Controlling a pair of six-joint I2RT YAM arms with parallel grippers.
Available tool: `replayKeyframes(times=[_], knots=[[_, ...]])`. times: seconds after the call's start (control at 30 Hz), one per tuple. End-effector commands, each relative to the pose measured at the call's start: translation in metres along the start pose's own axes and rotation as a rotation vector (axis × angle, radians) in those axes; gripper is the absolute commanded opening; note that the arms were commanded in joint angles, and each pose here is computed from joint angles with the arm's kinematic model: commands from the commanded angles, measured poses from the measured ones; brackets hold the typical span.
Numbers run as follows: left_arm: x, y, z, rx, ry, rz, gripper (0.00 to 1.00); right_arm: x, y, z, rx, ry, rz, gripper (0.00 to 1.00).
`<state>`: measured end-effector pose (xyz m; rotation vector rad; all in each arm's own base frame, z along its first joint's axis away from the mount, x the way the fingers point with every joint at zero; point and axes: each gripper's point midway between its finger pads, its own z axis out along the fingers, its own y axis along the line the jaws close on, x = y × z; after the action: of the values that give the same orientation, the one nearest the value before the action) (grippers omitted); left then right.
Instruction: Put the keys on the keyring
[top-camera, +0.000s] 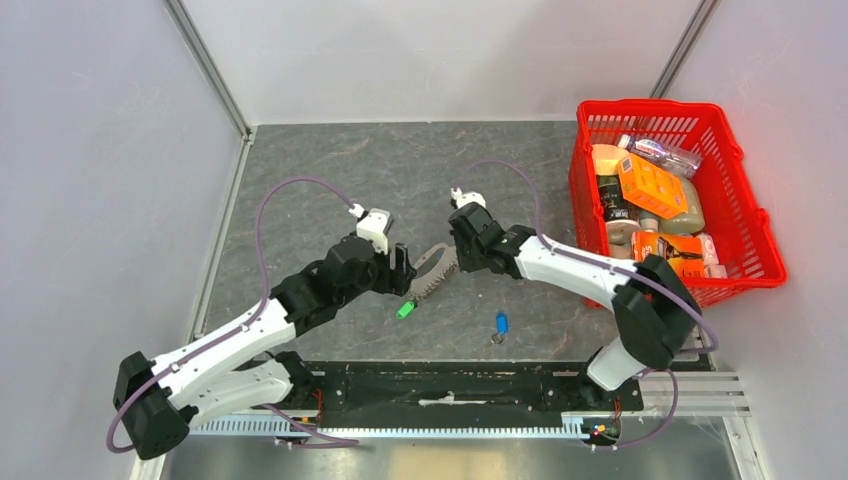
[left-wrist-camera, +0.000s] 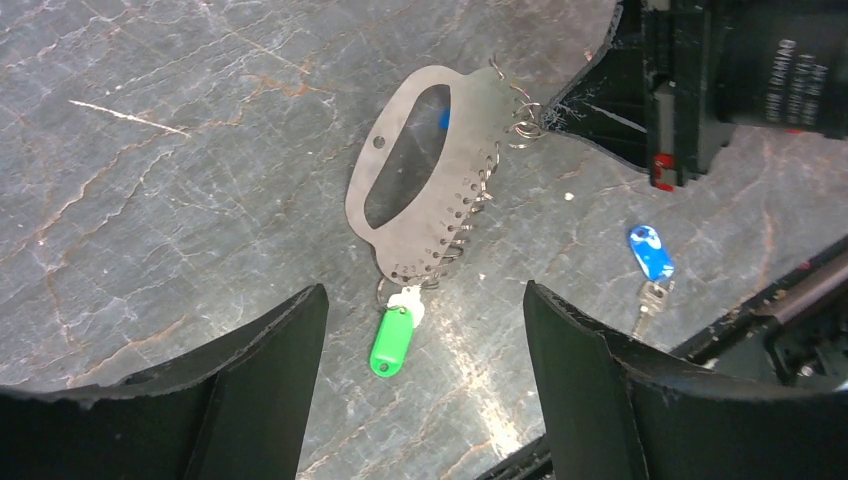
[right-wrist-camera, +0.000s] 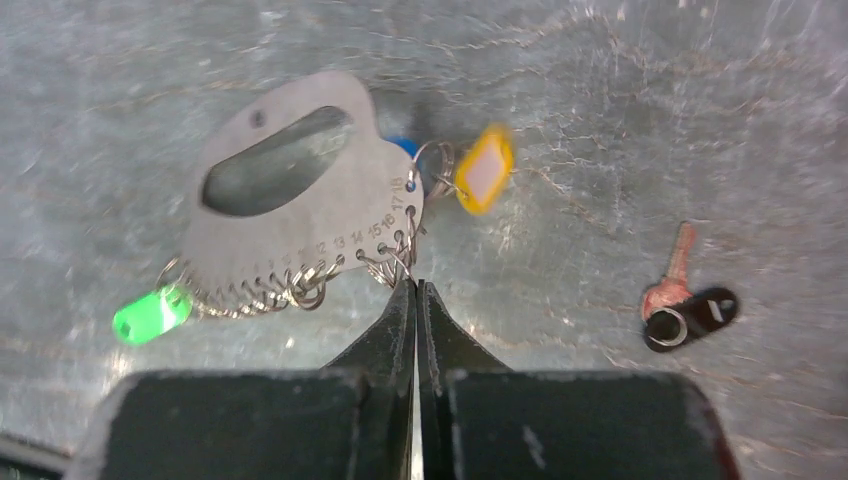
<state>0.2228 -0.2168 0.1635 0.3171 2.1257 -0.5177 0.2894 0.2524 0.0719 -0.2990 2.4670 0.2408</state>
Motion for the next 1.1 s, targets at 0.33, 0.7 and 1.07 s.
replayKeyframes(times=[0.33, 0.7, 1.07], knots=[[-0.066, -0.064, -0.083, 0.352, -0.125, -0.088, 0.79, -0.069, 0.027, -0.177, -0.112, -0.260, -0.517, 0.00], [-0.100, -0.107, -0.134, 0.627, -0.223, -0.097, 0.80, -0.039, 0.057, -0.273, -0.526, -0.267, -0.713, 0.00], [-0.108, -0.151, -0.159, 0.926, -0.256, -0.014, 0.80, -0.015, 0.082, -0.333, -0.844, -0.206, -0.809, 0.00]])
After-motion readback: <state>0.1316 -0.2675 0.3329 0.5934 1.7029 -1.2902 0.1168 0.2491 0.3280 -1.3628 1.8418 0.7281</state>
